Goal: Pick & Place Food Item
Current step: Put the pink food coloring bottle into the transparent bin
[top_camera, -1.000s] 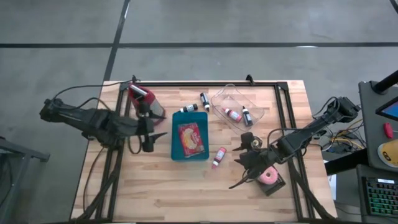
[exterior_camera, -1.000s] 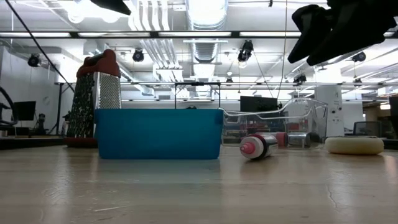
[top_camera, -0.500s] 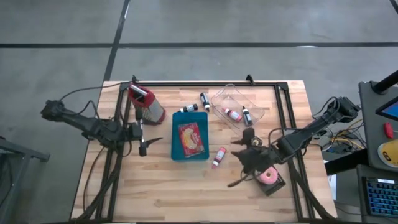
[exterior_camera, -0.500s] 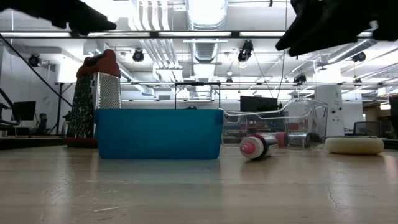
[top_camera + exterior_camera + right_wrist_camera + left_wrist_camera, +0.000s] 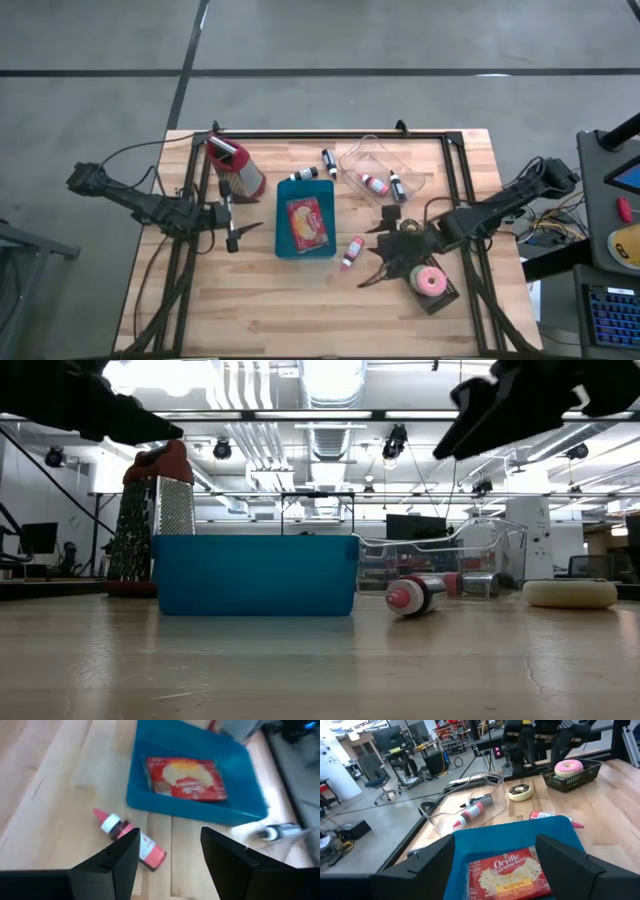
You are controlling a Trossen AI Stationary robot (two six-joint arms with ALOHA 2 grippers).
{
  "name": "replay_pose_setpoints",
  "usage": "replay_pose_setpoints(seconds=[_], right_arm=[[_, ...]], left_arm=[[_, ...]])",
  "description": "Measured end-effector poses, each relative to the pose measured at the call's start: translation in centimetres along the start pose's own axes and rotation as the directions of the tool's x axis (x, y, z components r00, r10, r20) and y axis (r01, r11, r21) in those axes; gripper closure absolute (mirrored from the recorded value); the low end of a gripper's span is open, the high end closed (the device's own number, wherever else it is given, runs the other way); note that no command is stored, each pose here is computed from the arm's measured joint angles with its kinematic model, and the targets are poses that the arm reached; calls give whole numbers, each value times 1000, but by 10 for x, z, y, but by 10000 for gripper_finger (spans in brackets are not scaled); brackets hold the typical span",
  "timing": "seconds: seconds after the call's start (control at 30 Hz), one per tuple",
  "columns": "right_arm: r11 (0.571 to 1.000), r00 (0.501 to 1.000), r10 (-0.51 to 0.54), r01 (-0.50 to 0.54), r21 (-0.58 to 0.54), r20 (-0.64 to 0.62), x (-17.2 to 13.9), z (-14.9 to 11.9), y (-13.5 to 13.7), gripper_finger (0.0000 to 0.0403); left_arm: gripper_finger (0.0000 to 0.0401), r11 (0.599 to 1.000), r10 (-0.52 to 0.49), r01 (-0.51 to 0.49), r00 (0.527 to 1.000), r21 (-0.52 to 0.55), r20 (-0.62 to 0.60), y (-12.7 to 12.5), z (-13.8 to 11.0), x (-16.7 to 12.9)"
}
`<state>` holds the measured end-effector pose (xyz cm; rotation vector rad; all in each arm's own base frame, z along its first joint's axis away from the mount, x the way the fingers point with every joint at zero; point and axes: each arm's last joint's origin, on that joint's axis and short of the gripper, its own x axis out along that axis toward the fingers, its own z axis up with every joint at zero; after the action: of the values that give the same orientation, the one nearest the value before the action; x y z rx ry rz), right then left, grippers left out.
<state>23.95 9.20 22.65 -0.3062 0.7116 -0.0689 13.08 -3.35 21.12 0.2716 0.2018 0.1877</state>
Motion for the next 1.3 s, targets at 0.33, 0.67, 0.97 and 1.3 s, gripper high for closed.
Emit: replay_pose_setpoints(seconds=[0.33,0.67,0.97,1.3], right_arm=[[999,996,38,-40,-26,-78,30,7,-15,195],[969,929,234,-245,-4,-286,67,26,-11,119],[942,864,227,-312,-124,-449,84,37,-4,70],[925,852,222,-338,-175,-474,94,24,-4,65]], left_arm=[[117,1000,-3,3,1000,-22,-2,0,-1,0],[117,1000,-3,3,1000,-29,-3,0,-1,0],[117,999,-3,3,1000,-36,-4,-1,-2,0],[117,998,-3,3,1000,-56,-3,-1,-2,0]])
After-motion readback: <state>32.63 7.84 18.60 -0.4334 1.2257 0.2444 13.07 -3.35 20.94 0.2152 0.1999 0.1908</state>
